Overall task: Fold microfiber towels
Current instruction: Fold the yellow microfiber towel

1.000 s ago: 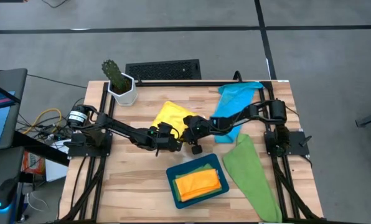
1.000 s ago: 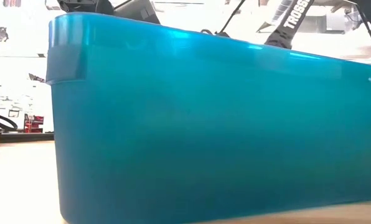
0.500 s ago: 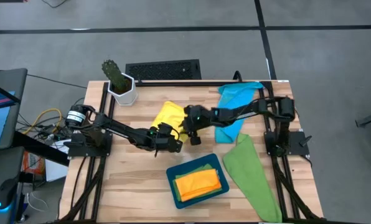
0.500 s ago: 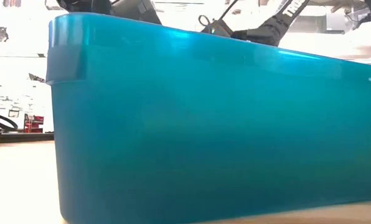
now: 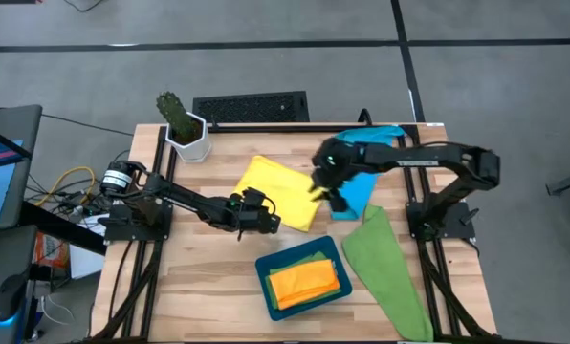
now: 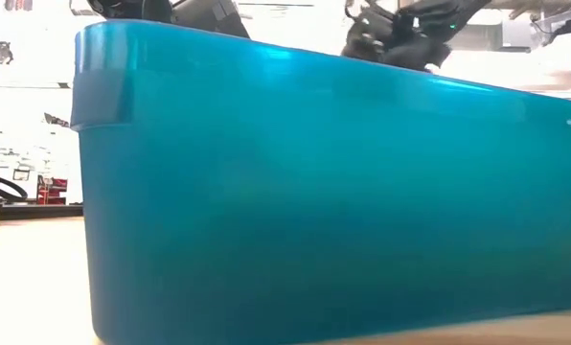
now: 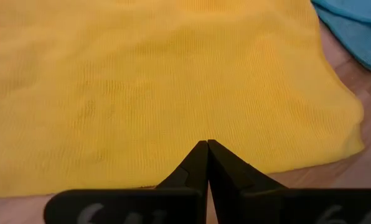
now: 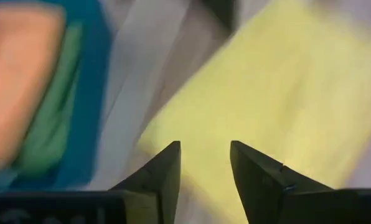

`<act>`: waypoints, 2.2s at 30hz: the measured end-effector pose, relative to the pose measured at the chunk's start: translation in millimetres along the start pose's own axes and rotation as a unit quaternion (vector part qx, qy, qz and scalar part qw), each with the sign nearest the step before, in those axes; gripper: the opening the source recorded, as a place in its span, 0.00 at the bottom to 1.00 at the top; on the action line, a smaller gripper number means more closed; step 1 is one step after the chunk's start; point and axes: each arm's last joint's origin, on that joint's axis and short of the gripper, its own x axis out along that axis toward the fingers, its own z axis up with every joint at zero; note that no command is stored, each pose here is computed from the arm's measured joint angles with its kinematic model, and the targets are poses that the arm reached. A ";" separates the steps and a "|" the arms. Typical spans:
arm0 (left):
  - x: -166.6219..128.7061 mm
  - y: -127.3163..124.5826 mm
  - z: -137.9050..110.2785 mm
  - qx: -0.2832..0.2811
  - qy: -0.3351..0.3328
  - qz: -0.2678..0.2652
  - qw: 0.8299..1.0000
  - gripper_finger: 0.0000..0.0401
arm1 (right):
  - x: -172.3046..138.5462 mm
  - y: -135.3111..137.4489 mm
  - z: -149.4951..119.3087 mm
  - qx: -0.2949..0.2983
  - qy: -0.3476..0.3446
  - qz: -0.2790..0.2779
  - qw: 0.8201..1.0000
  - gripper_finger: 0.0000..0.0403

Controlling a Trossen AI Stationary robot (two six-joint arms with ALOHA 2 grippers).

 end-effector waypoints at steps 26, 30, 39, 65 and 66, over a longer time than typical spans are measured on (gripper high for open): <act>69.8 -20.2 -4.5 0.029 0.020 -0.181 0.983 0.00 | 90.7 59.2 -57.1 -0.130 -0.052 0.007 0.990 0.34; 78.9 -17.5 0.7 0.024 0.020 -0.180 0.983 0.00 | 92.0 58.9 -57.2 -0.156 -0.056 0.008 0.986 0.33; 86.5 -15.7 7.5 0.021 0.021 -0.184 0.982 0.00 | 110.7 54.9 -73.7 -0.143 -0.023 0.023 0.989 0.33; 47.6 -34.0 -10.9 0.023 0.009 -0.095 0.995 0.00 | 106.0 50.7 -72.3 -0.058 -0.008 -0.013 0.998 0.04; 48.2 -32.9 -12.5 0.023 0.008 -0.087 0.996 0.00 | 106.0 50.6 -71.7 -0.052 -0.007 -0.013 0.999 0.05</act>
